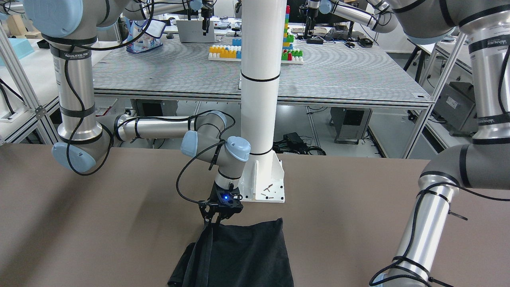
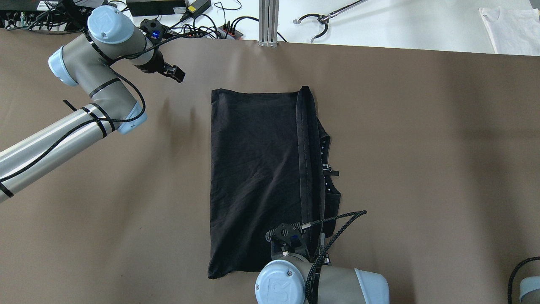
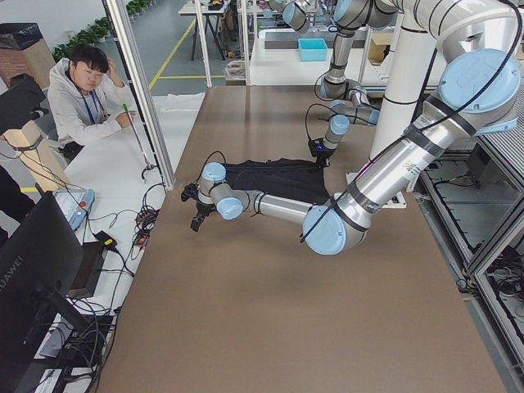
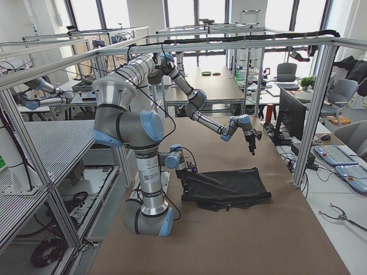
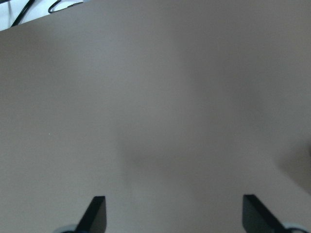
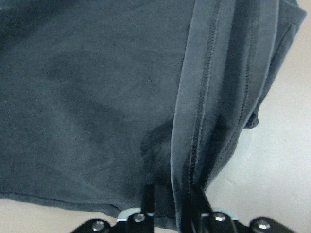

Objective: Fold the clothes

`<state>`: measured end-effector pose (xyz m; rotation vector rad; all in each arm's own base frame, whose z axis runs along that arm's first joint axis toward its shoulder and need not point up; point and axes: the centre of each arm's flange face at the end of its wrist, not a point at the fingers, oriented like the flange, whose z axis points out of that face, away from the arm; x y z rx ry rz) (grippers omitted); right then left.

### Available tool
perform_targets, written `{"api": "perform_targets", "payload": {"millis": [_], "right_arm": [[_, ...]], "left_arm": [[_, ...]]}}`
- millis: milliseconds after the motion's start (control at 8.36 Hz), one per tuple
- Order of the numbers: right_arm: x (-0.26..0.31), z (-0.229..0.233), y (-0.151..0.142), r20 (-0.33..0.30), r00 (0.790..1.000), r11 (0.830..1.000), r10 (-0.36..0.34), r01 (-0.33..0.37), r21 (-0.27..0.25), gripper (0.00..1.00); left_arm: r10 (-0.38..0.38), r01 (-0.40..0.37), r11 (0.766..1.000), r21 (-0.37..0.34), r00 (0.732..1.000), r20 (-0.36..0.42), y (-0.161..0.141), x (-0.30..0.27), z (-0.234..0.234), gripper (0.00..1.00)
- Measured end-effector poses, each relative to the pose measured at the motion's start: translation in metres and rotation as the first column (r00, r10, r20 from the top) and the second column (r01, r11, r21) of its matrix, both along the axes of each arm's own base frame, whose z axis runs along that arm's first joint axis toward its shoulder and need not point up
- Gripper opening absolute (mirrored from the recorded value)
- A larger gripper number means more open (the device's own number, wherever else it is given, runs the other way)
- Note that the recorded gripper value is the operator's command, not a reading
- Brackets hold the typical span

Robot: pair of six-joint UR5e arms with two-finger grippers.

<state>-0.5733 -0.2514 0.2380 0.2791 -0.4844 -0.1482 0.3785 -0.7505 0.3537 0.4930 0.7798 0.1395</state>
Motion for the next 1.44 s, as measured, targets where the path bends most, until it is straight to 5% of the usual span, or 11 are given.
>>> {"api": "perform_targets", "payload": {"millis": [957, 1076, 1316, 1435], "right_arm": [[-0.013, 0.010, -0.003, -0.011, 1.000, 0.999, -0.029, 0.029, 0.017, 0.34], [-0.011, 0.012, -0.003, -0.014, 0.999, 0.999, -0.034, 0.034, 0.019, 0.30], [-0.004, 0.014, -0.002, -0.010, 0.999, 0.999, -0.037, 0.037, 0.021, 0.00], [0.000, 0.014, -0.002, -0.006, 0.999, 0.999, -0.037, 0.037, 0.023, 0.00]], "left_arm": [[0.001, -0.001, 1.000, -0.001, 1.000, 0.002, 0.000, 0.000, 0.002, 1.00], [0.002, -0.002, 1.000, -0.002, 1.000, 0.003, 0.001, 0.000, 0.003, 1.00], [0.002, -0.002, 1.000, -0.003, 1.000, 0.003, 0.002, 0.000, 0.005, 1.00], [0.003, -0.003, 1.000, -0.003, 1.000, 0.003, 0.002, 0.001, 0.006, 1.00]]}}
